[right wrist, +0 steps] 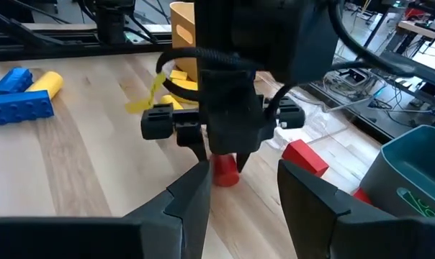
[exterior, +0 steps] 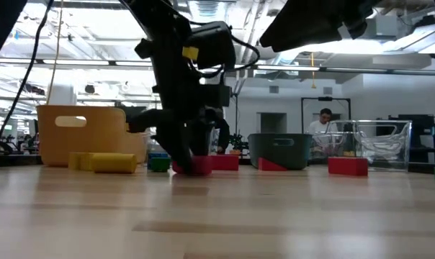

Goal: Sort blocks
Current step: Put the red block into the yellow bin

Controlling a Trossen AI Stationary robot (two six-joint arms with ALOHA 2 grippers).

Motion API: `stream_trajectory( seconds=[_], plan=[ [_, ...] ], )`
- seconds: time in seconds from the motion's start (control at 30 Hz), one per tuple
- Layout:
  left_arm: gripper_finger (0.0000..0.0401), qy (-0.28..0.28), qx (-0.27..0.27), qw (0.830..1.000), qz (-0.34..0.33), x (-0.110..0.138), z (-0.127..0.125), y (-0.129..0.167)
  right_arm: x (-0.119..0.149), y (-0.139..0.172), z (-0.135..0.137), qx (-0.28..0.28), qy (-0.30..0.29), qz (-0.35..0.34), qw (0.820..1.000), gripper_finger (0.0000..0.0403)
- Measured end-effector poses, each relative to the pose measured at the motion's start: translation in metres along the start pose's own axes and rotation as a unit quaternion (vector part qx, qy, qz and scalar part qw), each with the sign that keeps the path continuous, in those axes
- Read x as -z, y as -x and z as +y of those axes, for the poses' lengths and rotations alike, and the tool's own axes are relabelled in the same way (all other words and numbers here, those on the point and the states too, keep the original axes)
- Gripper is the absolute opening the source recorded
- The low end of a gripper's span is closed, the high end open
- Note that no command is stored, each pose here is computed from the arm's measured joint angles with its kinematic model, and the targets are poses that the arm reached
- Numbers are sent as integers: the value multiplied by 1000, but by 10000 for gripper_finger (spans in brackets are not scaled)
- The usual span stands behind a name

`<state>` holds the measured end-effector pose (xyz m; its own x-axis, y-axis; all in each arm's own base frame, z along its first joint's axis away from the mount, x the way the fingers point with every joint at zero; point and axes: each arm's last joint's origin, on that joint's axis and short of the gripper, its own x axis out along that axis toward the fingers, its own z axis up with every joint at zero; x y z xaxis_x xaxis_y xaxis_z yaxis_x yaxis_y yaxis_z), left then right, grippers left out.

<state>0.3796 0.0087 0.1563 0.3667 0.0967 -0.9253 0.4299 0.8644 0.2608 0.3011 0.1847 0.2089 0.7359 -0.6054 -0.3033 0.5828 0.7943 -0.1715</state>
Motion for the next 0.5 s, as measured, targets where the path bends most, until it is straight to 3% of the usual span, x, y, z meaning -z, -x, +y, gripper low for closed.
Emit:
stream_trajectory(
  seconds=[0.2,0.4,0.5],
  plan=[
    [172,28,2,1000,7,1,-1,1,0,0,0,0,0,0,1000,175],
    [125,5,12,1000,21,2,-6,-3,0,0,0,0,0,-1,1000,175],
    [124,1,13,1000,23,1,-9,-7,0,0,0,0,0,-1,1000,175]
  ],
)
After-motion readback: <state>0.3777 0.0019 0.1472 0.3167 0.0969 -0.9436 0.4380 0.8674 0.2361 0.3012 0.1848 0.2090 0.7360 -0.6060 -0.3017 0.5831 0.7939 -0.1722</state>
